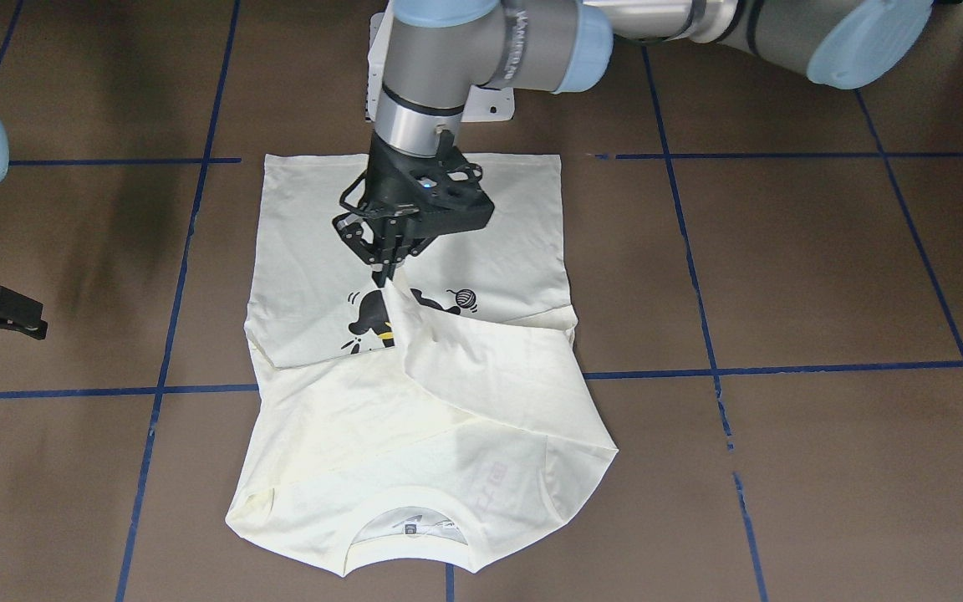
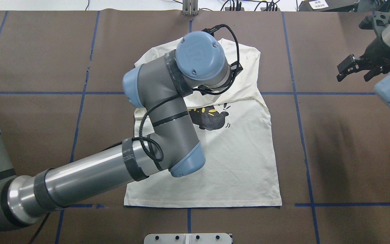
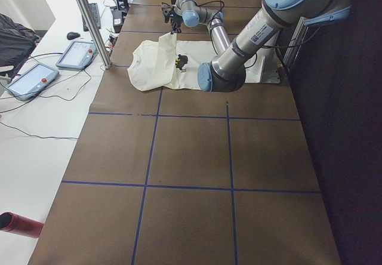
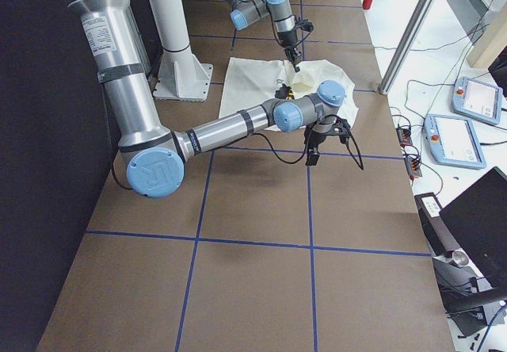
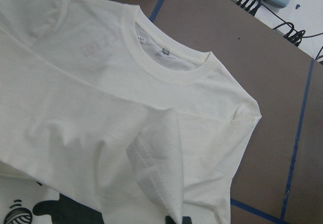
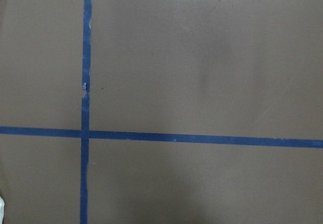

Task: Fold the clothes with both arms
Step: 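Fold the held sleeve with the left gripper across the shirt body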

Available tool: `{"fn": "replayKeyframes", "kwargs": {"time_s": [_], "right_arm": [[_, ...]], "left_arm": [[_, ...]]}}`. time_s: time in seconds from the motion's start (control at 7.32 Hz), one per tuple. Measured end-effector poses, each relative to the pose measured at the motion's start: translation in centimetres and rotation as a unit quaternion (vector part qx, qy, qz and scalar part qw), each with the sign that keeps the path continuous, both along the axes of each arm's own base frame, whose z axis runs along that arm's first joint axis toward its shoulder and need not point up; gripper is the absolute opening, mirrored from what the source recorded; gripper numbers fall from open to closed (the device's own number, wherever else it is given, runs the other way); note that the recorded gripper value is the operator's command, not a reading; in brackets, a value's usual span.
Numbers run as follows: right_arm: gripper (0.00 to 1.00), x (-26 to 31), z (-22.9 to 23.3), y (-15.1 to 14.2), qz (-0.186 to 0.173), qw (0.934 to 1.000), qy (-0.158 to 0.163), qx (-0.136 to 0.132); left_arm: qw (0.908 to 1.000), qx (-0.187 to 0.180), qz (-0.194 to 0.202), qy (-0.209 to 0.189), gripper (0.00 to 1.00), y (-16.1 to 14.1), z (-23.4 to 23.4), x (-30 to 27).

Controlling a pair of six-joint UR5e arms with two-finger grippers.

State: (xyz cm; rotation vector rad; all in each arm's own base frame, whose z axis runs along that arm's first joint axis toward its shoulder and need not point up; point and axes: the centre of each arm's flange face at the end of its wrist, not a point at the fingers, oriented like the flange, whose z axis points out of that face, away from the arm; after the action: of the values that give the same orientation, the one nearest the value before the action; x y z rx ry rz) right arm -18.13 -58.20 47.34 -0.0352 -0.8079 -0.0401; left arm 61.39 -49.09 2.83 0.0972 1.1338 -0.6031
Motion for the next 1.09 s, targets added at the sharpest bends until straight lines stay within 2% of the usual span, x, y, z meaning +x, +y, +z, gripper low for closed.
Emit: {"fn": "replayKeyframes", "kwargs": {"time_s": [0.27, 0.41, 0.68, 1.09], "right_arm": [[1.00, 0.0, 0.2, 0.1, 0.000, 1.0000, 0.000, -0.002], [1.00, 0.0, 0.3, 0.1, 0.000, 1.0000, 0.000, -0.003], [1.00, -0.1, 0.2, 0.1, -0.001, 1.0000, 0.000, -0.002], [1.00, -0.2, -0.5, -0.1, 0.001, 1.0000, -0.002, 0.001]], "left_arm": [[0.9997, -0.023, -0.003, 0.002, 0.00, 0.6, -0.6, 6.1], [0.9996, -0.027, -0.007, 0.004, 0.99, 1.3, -1.2, 8.2], [0.9997, -0.001, -0.001, 0.023, 1.00, 2.3, -2.4, 10.6], [0.9988, 0.037, 0.019, 0.028, 1.00, 3.1, -2.6, 10.2]]}}
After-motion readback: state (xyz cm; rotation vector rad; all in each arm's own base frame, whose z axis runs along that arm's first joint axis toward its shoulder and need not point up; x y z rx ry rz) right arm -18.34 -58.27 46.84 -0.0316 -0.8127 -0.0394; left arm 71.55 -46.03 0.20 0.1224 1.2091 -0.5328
